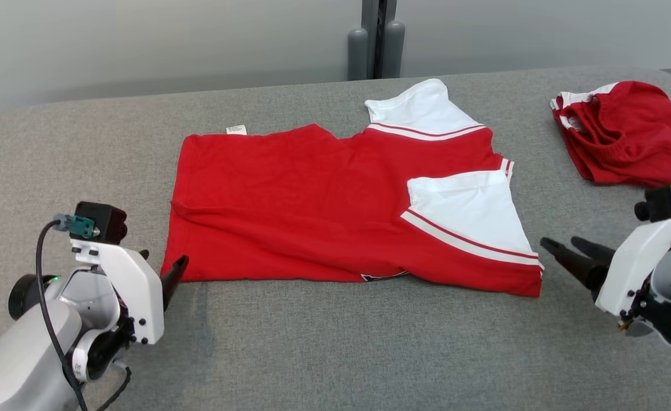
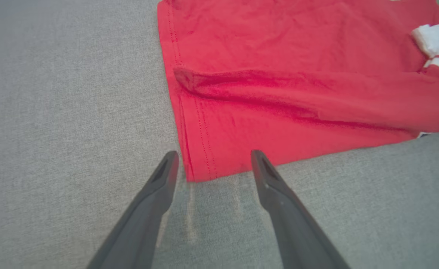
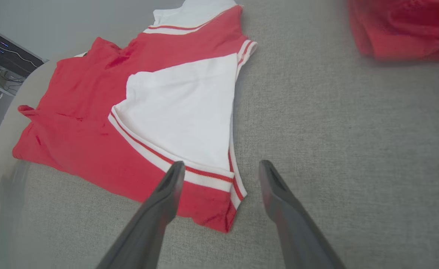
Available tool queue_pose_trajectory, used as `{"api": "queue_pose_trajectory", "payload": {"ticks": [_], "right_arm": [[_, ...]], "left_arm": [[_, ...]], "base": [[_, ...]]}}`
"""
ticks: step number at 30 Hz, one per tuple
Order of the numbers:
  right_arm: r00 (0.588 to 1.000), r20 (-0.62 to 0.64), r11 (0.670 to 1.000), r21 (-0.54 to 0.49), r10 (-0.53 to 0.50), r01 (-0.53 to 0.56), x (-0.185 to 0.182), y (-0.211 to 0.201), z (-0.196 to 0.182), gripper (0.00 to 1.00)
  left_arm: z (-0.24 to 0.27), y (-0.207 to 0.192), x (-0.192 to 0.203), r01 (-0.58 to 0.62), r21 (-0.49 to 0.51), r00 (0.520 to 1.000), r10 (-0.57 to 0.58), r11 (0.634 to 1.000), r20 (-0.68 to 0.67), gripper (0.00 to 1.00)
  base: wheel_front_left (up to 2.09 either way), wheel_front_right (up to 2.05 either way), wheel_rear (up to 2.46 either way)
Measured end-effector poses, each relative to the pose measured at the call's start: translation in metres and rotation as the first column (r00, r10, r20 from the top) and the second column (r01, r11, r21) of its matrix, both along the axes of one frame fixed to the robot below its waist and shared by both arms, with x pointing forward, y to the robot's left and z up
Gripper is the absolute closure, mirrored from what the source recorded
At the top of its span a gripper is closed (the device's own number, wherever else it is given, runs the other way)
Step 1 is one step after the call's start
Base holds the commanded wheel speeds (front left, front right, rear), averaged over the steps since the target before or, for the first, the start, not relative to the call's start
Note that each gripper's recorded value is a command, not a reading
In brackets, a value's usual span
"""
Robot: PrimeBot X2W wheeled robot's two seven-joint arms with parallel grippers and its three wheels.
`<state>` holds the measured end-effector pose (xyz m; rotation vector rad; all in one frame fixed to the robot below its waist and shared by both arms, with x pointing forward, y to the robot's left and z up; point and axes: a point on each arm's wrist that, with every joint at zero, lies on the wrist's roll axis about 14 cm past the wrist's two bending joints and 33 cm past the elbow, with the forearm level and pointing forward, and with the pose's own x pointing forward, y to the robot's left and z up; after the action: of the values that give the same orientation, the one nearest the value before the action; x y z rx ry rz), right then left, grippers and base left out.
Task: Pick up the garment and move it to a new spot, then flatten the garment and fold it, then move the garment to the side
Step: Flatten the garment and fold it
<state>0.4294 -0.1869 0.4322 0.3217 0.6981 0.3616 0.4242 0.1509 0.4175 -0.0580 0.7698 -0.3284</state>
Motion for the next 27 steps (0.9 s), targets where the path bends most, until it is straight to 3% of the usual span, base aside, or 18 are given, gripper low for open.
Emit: {"api": "queue_pose_trajectory", "payload": {"ticks": [10, 27], "right_arm": [[0.992, -0.125, 1.0, 0.019, -0.001, 0.003, -0.031, 0.014, -0.039, 0.0], [0.985, -0.174, 1.0, -0.002, 0.002, -0.003, -0.008, 0.019, -0.049, 0.0]], "left_arm": [[0.0, -0.003, -0.011, -0.022, -0.018, 1.0, 0.022, 1.0, 0.017, 0.0], [-0.034, -0.01, -0.013, -0.003, -0.016, 0.993, 0.001, 1.0, -0.121, 0.0]], "base": [[0.0, 0.0, 0.0], [0.0, 0.0, 0.0]]}}
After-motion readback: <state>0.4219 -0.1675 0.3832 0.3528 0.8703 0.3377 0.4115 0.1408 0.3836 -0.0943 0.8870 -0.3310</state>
